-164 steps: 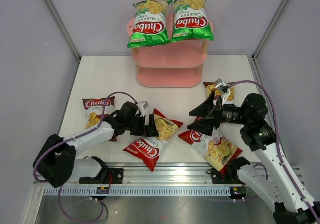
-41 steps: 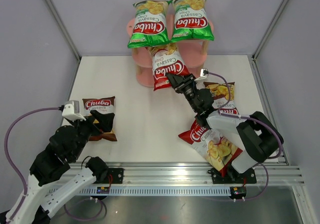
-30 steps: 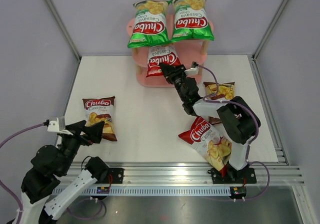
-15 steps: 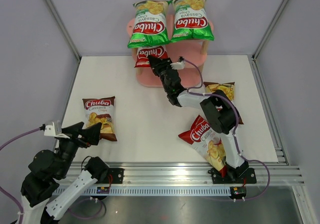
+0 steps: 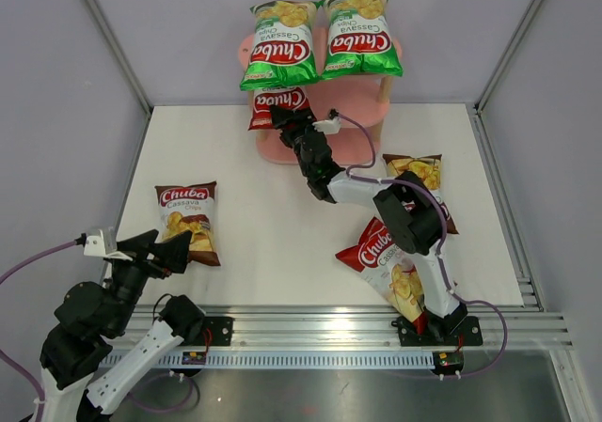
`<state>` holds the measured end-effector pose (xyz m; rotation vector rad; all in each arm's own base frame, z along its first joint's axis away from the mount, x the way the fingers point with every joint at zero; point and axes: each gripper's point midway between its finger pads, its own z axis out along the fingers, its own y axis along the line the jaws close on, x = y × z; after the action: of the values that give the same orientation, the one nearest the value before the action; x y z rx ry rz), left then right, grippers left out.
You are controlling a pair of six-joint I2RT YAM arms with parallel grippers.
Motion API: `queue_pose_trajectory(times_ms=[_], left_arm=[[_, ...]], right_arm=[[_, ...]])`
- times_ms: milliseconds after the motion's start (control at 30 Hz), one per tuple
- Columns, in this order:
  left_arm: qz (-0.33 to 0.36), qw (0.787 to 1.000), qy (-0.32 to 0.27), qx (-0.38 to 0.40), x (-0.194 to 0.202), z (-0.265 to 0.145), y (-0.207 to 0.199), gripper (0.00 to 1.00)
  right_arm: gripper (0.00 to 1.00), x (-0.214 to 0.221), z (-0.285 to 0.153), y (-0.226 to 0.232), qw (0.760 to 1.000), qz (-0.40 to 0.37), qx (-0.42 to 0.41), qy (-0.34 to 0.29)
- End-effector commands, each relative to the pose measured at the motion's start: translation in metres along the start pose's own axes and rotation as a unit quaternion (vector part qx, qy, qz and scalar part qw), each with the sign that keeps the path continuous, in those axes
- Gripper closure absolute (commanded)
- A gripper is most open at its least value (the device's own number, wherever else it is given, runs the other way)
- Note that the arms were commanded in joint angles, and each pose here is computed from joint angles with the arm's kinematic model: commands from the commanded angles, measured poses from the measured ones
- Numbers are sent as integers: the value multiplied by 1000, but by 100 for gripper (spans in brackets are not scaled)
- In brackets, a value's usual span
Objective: Place and organize the chips bags onto the shelf
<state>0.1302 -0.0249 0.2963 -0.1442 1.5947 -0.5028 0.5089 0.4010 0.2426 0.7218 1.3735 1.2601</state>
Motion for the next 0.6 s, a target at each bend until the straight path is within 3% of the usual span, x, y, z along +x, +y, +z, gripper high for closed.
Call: queue_pose_trajectory(times_ms=[0,100,133,167,567], left_arm=[[-12,999,-41,7,-14,-8,3,1],[-15,999,-45,4,-16,-10,5,1],[-16,999,-45,4,-15,-10,5,1],[-18,999,-47,4,-17,-11,5,1],[-15,999,-37,-5,-15,-7,6,1]], right_arm=[[29,-17,-11,25,1000,-2,6,-22],[19,-23,-18,27,1000,8,4,-26],[5,-23,-22,24,1000,12,6,-25],[0,-24,-24,25,1000,12,5,-26],[1,-36,-47,29,999,25,25,-14]])
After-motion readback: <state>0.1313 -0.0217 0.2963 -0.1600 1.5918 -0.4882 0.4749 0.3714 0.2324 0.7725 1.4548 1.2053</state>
